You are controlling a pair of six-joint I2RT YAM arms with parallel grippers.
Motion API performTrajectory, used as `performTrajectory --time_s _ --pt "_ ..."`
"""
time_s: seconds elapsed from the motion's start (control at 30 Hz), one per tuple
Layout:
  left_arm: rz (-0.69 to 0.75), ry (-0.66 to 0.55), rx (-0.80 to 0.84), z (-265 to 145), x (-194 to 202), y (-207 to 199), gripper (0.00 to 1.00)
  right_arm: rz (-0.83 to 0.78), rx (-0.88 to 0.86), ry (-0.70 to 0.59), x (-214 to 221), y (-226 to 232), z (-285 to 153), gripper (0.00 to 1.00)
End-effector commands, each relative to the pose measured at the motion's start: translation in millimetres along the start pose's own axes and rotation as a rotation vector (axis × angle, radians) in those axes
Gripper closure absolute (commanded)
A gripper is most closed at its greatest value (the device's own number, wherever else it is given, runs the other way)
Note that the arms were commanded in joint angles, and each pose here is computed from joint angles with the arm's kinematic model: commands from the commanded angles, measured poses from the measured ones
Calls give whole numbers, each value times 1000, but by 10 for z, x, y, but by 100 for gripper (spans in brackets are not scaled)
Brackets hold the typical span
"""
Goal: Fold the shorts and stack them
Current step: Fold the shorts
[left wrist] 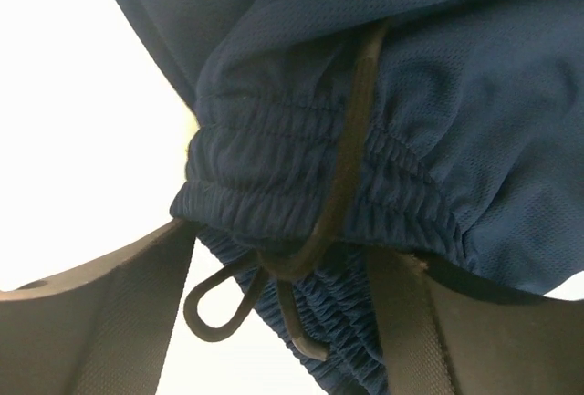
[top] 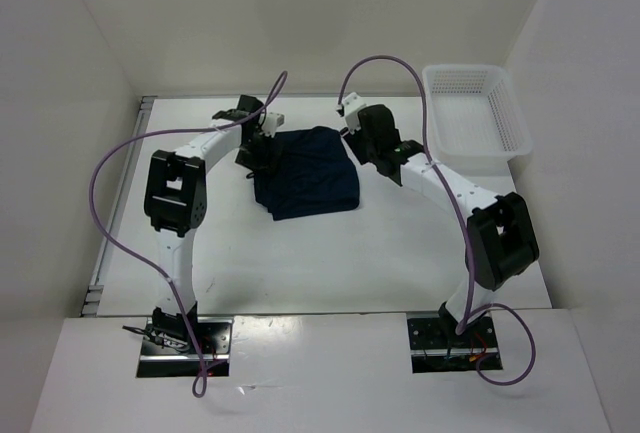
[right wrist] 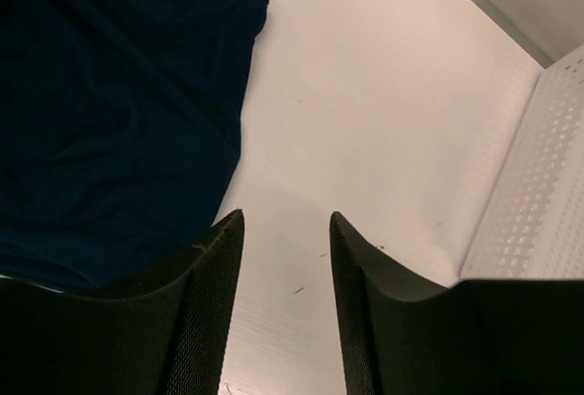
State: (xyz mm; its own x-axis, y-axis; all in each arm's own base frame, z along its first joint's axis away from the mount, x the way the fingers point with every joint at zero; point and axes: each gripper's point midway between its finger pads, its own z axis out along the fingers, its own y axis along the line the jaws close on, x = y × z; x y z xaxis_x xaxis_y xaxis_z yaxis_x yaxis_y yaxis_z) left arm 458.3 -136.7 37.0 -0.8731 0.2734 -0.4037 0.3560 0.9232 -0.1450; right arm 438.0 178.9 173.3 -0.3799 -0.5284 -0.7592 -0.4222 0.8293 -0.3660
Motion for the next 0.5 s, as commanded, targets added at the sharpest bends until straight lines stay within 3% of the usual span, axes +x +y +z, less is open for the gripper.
performTrajectory --time_s 0.0,0.13,0.3,0.4,0.47 --pt "22 -107 -24 -357 -313 -11 16 110 11 -83 -274 -151 24 52" --pt "38 -218 -84 -819 -570 11 0 247 -82 -105 -480 -178 239 49" --pt "40 -249 -106 -1102 -644 -2 0 359 -216 -120 -645 -97 495 44" --pt "56 -212 -44 -1222 -500 -214 0 394 -281 -89 -589 83 759 44" --pt "83 -123 25 -1118 -218 -490 0 439 -323 -46 -469 239 962 44"
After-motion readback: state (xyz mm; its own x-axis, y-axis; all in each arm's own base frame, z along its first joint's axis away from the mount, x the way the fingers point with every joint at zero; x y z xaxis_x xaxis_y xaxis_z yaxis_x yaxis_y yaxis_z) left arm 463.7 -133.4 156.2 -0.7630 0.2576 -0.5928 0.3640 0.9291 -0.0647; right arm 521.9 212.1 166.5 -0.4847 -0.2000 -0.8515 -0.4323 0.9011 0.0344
